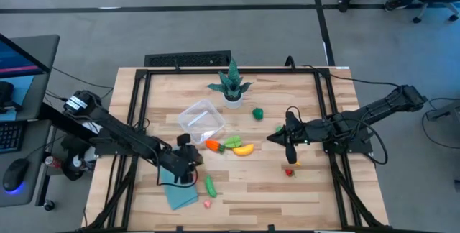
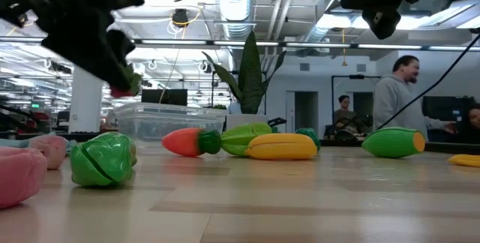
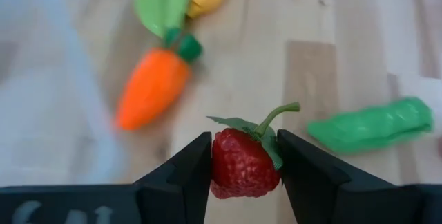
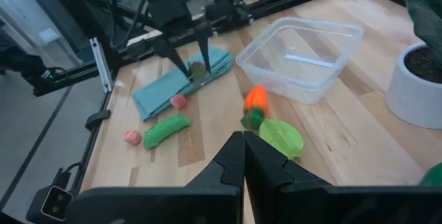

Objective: Pick and placing Produce into tupperware
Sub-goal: Put the left red strawberry into the transparent container

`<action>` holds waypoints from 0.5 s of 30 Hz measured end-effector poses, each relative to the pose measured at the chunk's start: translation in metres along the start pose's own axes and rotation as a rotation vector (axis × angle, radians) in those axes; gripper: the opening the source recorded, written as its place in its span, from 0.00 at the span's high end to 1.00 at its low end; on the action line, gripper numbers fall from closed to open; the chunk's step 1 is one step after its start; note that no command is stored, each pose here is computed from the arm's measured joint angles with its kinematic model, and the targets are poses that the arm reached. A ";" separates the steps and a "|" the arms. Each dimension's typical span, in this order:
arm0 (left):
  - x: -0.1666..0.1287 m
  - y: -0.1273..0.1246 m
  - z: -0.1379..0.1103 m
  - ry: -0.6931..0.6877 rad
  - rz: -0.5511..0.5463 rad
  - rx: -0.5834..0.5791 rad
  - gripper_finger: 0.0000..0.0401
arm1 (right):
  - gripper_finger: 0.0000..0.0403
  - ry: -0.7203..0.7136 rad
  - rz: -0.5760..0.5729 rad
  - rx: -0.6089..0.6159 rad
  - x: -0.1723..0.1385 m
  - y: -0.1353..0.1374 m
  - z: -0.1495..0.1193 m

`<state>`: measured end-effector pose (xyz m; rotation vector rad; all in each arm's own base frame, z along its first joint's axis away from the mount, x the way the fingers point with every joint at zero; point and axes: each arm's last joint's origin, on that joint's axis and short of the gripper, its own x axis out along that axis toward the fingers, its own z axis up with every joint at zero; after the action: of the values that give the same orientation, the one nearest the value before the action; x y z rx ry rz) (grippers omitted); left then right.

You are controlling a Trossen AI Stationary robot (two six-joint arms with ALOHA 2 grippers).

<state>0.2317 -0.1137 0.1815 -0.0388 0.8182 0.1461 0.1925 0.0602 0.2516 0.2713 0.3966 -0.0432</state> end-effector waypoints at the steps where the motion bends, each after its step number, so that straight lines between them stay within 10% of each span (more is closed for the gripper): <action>1: -0.002 0.000 0.004 -0.007 0.025 0.010 0.64 | 1.00 0.000 0.000 0.000 0.000 0.000 0.000; 15: -0.006 0.036 0.033 0.037 0.325 0.009 0.64 | 1.00 0.054 0.035 -0.011 0.000 0.000 -0.004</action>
<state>0.2464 -0.0762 0.2090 0.1014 0.8580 0.4493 0.1909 0.0613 0.2481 0.2684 0.4460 0.0004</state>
